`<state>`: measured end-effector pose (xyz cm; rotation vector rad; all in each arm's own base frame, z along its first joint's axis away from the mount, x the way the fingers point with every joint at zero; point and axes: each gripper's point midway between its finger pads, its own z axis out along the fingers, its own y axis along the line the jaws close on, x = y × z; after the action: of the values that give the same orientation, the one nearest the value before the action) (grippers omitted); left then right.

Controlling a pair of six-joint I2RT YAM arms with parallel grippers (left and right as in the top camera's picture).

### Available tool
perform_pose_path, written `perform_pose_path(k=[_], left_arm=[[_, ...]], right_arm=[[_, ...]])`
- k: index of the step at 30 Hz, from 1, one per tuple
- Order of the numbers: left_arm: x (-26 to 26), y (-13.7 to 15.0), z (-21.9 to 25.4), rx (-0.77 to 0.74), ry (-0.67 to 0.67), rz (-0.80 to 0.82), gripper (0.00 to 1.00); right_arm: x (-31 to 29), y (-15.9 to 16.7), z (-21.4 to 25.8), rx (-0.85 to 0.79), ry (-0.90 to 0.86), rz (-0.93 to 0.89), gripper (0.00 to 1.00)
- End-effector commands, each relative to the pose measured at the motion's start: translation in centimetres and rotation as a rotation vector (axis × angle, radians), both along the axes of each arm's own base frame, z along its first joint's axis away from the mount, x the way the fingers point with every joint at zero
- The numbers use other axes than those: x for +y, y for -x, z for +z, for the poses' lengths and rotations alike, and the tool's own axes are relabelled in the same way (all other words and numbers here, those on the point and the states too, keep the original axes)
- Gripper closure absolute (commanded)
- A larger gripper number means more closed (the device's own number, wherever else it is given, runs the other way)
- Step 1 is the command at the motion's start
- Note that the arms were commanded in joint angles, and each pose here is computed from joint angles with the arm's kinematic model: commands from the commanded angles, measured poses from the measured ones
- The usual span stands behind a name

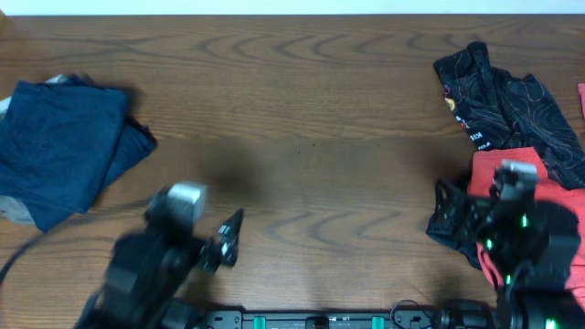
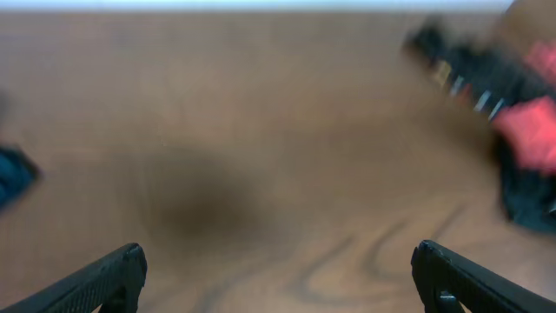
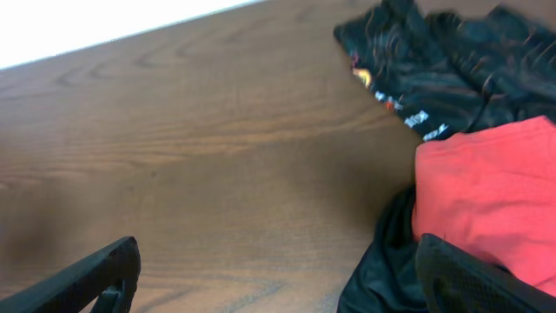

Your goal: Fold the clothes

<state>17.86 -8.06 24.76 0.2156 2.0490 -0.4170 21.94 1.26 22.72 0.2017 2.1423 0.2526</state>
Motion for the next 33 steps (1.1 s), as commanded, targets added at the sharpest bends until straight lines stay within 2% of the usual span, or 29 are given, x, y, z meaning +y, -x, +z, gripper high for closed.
perform_pose_path(k=[1, 6, 13, 20, 27, 33], left_arm=[[1.1, 2.1, 2.3, -0.153, 0.062, 0.019, 0.02], [2.3, 5.1, 4.8, -0.324, 0.132, 0.019, 0.02], [2.3, 5.2, 3.3, -0.245, 0.101, 0.019, 0.02], [2.7, 6.0, 0.0, -0.113, 0.047, 0.019, 0.02], [3.2, 7.2, -3.1, 0.01, -0.004, 0.019, 0.02], [3.2, 7.2, -3.1, 0.01, -0.004, 0.019, 0.02]], right_arm=[[-0.1, 1.5, 0.2, -0.046, 0.025, -0.002, 0.01], [0.0, 3.3, -0.3, -0.034, 0.025, -0.002, 0.01], [0.1, 5.2, -3.0, 0.104, 0.017, 0.0, 0.01], [0.3, 7.0, -5.0, 0.212, 0.001, -0.006, 0.02], [-0.4, 7.1, -3.9, 0.132, 0.018, -0.043, 0.01], [0.2, 6.6, -1.0, -0.121, 0.048, 0.006, 0.01]])
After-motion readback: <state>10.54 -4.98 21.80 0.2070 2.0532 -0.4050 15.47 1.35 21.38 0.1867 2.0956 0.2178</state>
